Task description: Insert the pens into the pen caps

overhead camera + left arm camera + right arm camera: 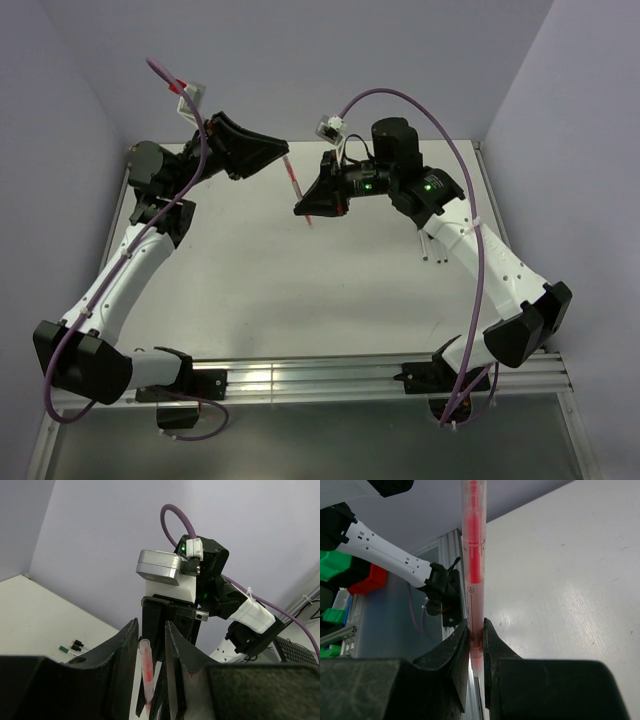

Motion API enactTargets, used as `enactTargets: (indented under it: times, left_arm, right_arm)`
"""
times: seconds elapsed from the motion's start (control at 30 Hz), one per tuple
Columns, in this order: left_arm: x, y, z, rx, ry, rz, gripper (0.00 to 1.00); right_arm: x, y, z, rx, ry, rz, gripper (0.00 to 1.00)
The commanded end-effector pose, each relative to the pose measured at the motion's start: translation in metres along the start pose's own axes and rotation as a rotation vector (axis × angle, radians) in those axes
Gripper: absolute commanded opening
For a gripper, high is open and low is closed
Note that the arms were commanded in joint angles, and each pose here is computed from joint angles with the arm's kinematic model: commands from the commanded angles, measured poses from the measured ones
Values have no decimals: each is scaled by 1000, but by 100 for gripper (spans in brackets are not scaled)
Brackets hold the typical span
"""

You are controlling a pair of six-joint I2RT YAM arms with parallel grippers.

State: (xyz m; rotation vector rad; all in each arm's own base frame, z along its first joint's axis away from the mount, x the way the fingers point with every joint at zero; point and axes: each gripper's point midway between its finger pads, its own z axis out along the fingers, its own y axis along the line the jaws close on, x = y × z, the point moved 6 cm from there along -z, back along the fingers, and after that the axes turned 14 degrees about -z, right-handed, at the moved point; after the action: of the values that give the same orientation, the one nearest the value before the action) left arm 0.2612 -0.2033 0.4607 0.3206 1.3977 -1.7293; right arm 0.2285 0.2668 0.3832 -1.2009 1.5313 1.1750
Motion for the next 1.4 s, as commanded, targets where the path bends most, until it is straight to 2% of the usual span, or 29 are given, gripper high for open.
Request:
enactTargets:
  times: [0.0,0.23,0.37,0.53,1.37]
  left_arm:
    - [2,-4,-1,41,13,-1,33]
    - [6,1,1,47,33,-32,32]
    - [12,3,1,49,50,-43,14]
    - [25,10,-3,47,83,-85,1]
    - [111,30,-23,37,260,-251,0]
  right_arm:
    - [-15,1,2,-19,-43,-43,0]
    - [-14,2,3,-33,-41,-39,0]
    - [-14,3,3,-30,-42,-42,0]
    - [-19,4,1,-31,-51,-48,0]
    - [-50,-3,-5,18,-108,-89,0]
